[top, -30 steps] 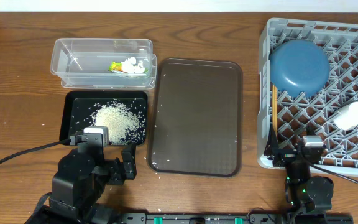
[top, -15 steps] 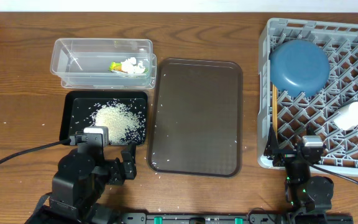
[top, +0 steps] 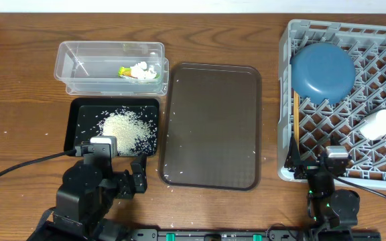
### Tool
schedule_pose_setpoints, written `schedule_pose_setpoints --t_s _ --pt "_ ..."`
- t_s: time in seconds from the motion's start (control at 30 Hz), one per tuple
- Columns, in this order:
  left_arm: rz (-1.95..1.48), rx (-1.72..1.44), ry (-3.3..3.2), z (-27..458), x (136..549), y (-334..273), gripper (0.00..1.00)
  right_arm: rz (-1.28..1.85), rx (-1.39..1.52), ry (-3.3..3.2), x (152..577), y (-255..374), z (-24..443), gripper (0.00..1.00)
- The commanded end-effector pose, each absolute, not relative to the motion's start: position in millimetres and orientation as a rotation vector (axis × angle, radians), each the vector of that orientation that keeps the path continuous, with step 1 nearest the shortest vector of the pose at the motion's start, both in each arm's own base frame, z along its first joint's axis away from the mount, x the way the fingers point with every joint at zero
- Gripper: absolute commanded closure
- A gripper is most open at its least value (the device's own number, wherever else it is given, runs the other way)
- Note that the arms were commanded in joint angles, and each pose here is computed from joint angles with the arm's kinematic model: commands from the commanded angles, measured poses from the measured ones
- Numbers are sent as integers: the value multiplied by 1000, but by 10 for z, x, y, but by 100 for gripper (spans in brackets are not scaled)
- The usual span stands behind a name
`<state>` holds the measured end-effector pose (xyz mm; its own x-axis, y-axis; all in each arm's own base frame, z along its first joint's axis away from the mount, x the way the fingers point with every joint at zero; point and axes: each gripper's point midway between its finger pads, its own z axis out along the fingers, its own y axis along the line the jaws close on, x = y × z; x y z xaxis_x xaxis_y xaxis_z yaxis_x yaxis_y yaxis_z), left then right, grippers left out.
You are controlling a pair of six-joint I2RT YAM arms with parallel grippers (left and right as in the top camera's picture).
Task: Sort waste into correct bins and load items into the dishwasher rack
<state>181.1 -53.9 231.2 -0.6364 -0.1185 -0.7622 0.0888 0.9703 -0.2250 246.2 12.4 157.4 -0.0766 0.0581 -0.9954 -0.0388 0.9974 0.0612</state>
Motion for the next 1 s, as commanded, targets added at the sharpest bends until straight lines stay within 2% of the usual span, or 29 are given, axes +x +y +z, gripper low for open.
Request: schedule_pose_setpoints --t_s 0.0,0.23,0.5,0.97 --pt "-296 -18 2237 2314 1808 -530 3 92 -17 1645 2455 184 1568 1" --pt "-159 -121 2200 2196 1856 -234 3 91 -17 1645 2455 184 1568 1" --pt "-128 -265 1962 1791 2053 12 3 92 -17 1645 2455 185 1568 1" --pt "-108 -150 1682 1458 2448 -26 3 92 -17 1645 2455 184 1568 1"
